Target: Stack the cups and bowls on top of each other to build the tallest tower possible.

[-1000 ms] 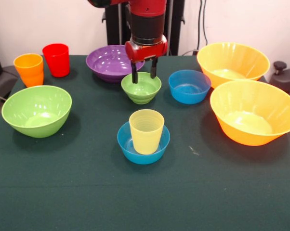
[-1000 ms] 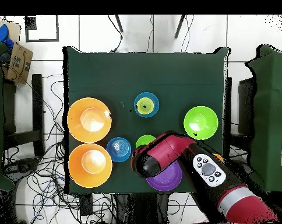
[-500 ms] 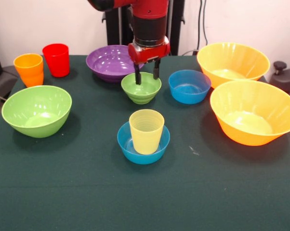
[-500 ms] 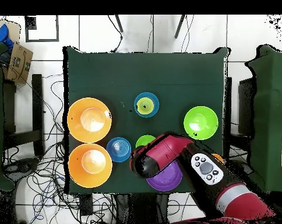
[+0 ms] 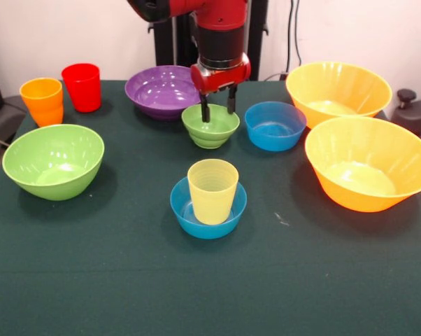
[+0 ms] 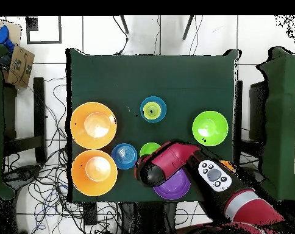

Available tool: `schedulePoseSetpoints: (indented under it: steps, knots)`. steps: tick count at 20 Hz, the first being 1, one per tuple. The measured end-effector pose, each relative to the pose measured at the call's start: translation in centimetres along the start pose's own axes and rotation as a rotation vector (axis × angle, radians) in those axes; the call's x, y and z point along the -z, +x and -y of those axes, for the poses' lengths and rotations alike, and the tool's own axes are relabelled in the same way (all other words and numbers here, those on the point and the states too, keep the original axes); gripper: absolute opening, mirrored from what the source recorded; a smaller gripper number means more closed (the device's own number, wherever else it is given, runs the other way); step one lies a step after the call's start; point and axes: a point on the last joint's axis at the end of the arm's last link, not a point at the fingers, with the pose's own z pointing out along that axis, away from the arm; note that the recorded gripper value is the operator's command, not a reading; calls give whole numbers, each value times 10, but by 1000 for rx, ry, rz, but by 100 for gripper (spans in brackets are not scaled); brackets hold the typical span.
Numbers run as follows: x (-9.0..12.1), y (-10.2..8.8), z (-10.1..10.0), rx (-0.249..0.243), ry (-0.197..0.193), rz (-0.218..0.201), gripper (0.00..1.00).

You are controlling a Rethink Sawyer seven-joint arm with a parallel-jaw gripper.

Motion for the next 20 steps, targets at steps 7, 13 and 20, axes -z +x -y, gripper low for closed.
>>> schedulePoseSetpoints:
  steps: [7,13,20]
  knots:
    - [0,6,-5,2,-10,-10,100]
    - [0,7,-6,-2,-14,-15,100]
    - [2,5,-9,-22,-25,-17,100]
